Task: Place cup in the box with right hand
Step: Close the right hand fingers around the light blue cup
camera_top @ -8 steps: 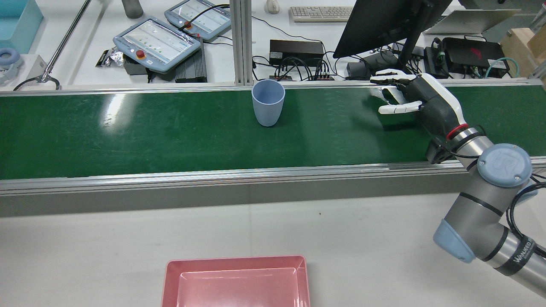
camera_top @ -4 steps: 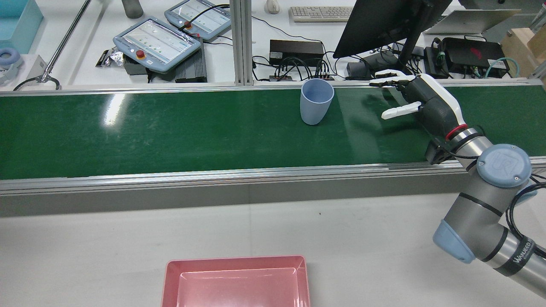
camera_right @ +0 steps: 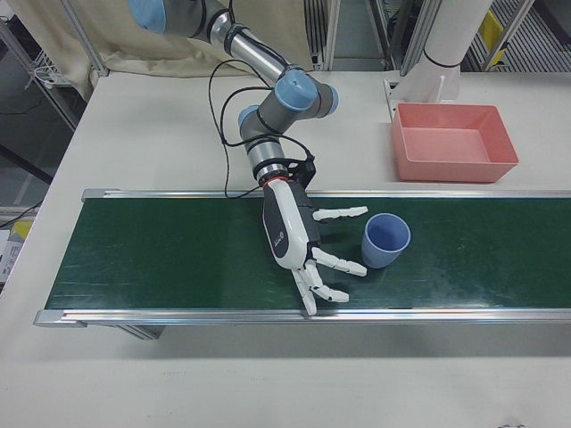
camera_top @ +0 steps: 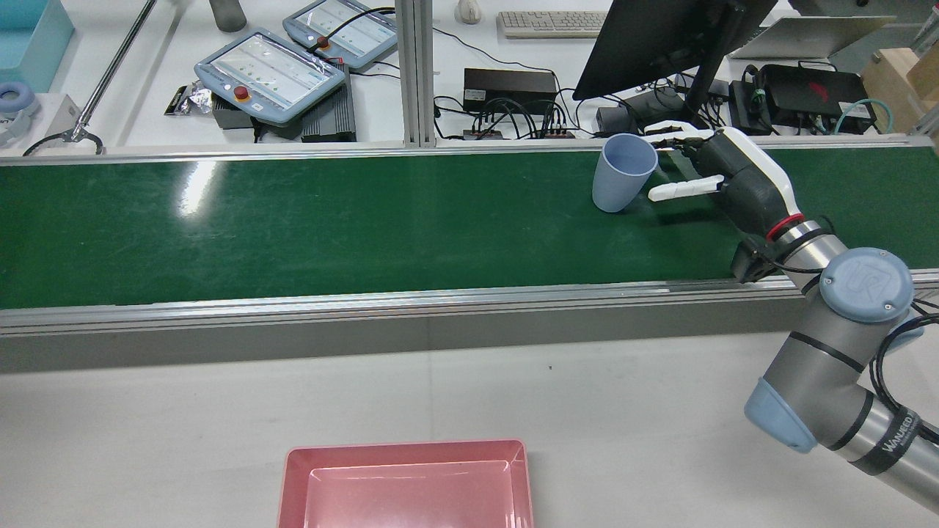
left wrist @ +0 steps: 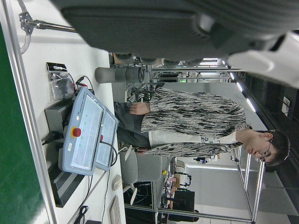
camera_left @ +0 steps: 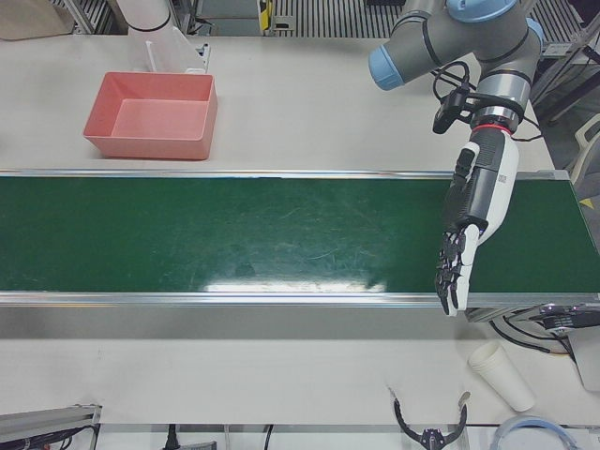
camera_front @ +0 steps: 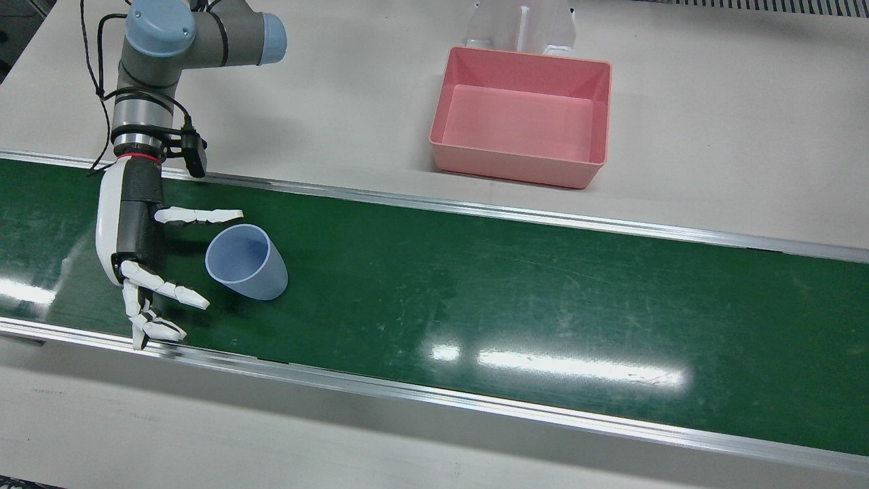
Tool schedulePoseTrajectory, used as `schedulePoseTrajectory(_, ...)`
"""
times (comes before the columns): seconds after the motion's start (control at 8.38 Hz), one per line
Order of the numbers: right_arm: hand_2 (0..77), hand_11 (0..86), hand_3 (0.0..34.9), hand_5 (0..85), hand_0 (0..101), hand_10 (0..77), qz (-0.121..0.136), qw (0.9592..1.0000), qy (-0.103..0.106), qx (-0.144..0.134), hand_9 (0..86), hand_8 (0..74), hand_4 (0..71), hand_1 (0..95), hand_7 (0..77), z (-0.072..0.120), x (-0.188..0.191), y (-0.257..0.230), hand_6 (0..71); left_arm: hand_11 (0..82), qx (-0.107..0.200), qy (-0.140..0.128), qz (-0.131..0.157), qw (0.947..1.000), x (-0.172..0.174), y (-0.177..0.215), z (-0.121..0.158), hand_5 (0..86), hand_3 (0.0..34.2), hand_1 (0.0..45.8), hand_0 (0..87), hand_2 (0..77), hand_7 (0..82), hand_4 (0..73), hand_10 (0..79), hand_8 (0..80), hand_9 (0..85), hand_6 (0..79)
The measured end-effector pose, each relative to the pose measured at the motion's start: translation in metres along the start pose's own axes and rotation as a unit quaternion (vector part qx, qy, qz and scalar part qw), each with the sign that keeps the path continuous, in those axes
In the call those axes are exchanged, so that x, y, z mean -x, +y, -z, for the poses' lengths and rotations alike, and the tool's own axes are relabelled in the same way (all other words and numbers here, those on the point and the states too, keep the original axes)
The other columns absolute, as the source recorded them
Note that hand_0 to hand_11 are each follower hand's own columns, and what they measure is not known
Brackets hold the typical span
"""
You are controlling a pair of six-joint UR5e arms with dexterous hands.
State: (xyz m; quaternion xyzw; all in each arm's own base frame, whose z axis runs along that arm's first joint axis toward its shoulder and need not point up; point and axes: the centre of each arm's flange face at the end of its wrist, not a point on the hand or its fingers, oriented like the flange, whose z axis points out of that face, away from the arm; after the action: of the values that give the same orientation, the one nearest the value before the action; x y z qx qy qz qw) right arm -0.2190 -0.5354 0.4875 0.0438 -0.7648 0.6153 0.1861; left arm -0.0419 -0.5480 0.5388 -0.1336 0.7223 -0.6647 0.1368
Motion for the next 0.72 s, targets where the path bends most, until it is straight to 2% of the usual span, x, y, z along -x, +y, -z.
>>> schedulePoseTrajectory(0.12, 1.1, 4.4, 0.0, 7.1, 55, 2.2, 0.0, 1.0, 0.0, 0.0, 26.7, 16.4, 26.7, 17.5, 33.8, 0.0, 0.0, 0.0, 8.2, 0.0, 0.0, 0.0, 0.0, 1.0, 0.0, 0.0, 0.0, 0.5, 0.0, 0.5, 0.0, 0.5, 0.5, 1.1, 0.0, 0.0, 0.0, 0.0)
schedulePoseTrajectory(0.24, 6.5, 5.4, 0.0, 7.1, 55, 3.3, -0.001, 1.0, -0.002, 0.001, 29.5, 18.0, 26.2, 21.8, 38.7, -0.001, 0.001, 0.001, 10.4, 0.0, 0.0, 0.0, 0.0, 1.0, 0.0, 0.0, 0.0, 0.5, 0.0, 0.5, 0.0, 0.5, 0.5, 1.1, 0.0, 0.0, 0.0, 0.5)
schedulePoseTrajectory(0.36, 12.5, 6.5, 0.0, 7.1, 60, 3.3, -0.001, 1.0, -0.006, -0.001, 29.5, 18.0, 26.2, 20.7, 38.7, -0.003, 0.004, 0.001, 10.4, 0.0, 0.0, 0.0, 0.0, 1.0, 0.0, 0.0, 0.0, 0.5, 0.0, 0.5, 0.0, 0.5, 0.5, 1.1, 0.0, 0.0, 0.0, 0.5)
schedulePoseTrajectory(0.48, 12.5, 6.5, 0.0, 7.1, 60, 3.3, 0.001, 0.9998, -0.017, -0.006, 29.5, 18.0, 26.2, 20.7, 38.7, -0.003, 0.009, 0.0, 10.4, 0.0, 0.0, 0.0, 0.0, 1.0, 0.0, 0.0, 0.0, 0.5, 0.0, 0.5, 0.0, 0.5, 0.5, 1.1, 0.0, 0.0, 0.0, 0.0)
schedulePoseTrajectory(0.6, 15.3, 22.4, 0.0, 10.4, 59, 20.2, 0.004, 0.9995, -0.029, -0.012, 46.9, 32.2, 31.1, 18.0, 59.5, -0.002, 0.014, -0.002, 23.5, 0.0, 0.0, 0.0, 0.0, 1.0, 0.0, 0.0, 0.0, 0.5, 0.0, 0.5, 0.0, 0.5, 0.5, 1.1, 0.0, 0.0, 0.0, 0.0)
schedulePoseTrajectory(0.72, 19.1, 33.3, 0.0, 14.7, 68, 28.9, 0.007, 0.9991, -0.038, -0.015, 51.8, 38.2, 32.2, 13.6, 69.3, 0.0, 0.02, -0.003, 33.8, 0.0, 0.0, 0.0, 0.0, 1.0, 0.0, 0.0, 0.0, 0.5, 0.0, 0.5, 0.0, 0.5, 0.5, 1.1, 0.0, 0.0, 0.0, 0.5)
